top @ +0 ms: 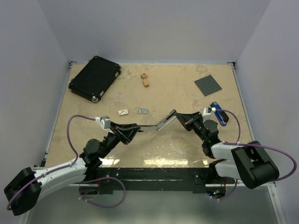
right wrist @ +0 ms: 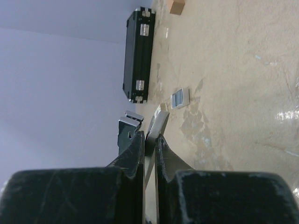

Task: Load the staples into the stapler

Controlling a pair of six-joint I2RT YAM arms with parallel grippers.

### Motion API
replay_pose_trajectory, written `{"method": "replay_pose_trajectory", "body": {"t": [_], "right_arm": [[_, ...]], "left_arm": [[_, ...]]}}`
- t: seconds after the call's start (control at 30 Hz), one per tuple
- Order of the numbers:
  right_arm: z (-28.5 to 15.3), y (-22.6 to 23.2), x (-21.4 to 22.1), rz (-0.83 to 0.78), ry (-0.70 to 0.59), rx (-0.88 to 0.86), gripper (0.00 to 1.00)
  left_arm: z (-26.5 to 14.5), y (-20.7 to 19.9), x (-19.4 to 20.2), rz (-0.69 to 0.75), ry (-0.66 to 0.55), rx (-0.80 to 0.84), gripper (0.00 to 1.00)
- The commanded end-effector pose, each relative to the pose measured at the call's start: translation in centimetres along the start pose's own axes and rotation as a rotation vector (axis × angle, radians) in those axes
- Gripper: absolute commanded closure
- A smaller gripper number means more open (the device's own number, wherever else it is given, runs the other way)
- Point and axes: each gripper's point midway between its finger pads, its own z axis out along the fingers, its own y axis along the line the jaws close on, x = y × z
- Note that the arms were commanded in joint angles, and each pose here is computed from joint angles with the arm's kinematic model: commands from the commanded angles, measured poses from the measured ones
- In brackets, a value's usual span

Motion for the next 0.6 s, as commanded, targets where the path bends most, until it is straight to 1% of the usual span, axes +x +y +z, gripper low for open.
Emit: {"method": "replay_pose_trajectory", "body": {"t": [0.0, 0.13, 0.17, 0.23, 0.27, 0.5, 0.57], "right_arm": [[-0.2, -3.2, -3.1, -0.027, -0.169, 0.098, 1.00], [-0.3, -3.5, -2.2, -0.007, -0.134, 0.110, 1.00], [-0.4, -3.4, -2.2, 0.010, -0.133, 0.109, 1.00], [-0.8, -3.3, -1.3, 0.022, -0.099, 0.098, 1.00], [-0.8, -3.1, -0.9, 0.031, -0.084, 0.092, 1.00], [-2.0, -3.4, 0.9, 0.092, -0.044, 0.111, 1.00], [-2.3, -3.4, 0.9, 0.088, -0.043, 0.113, 1.00]], "left_arm": [[-3.5, 1.2, -0.4, 0.041, -0.118, 0.023, 1.00], [-2.2, -0.5, -4.7, 0.117, -0.240, 0.023, 1.00], [-2.0, -0.5, -5.2, 0.154, -0.251, 0.016, 1.00], [-1.4, -1.6, -7.0, 0.173, -0.308, 0.036, 1.00], [-1.1, -1.6, -7.1, 0.198, -0.320, 0.040, 1.00], [0.1, -4.7, -12.3, 0.187, -0.527, 0.105, 1.00], [0.8, -5.1, -12.6, 0.228, -0.525, 0.107, 1.00]]}}
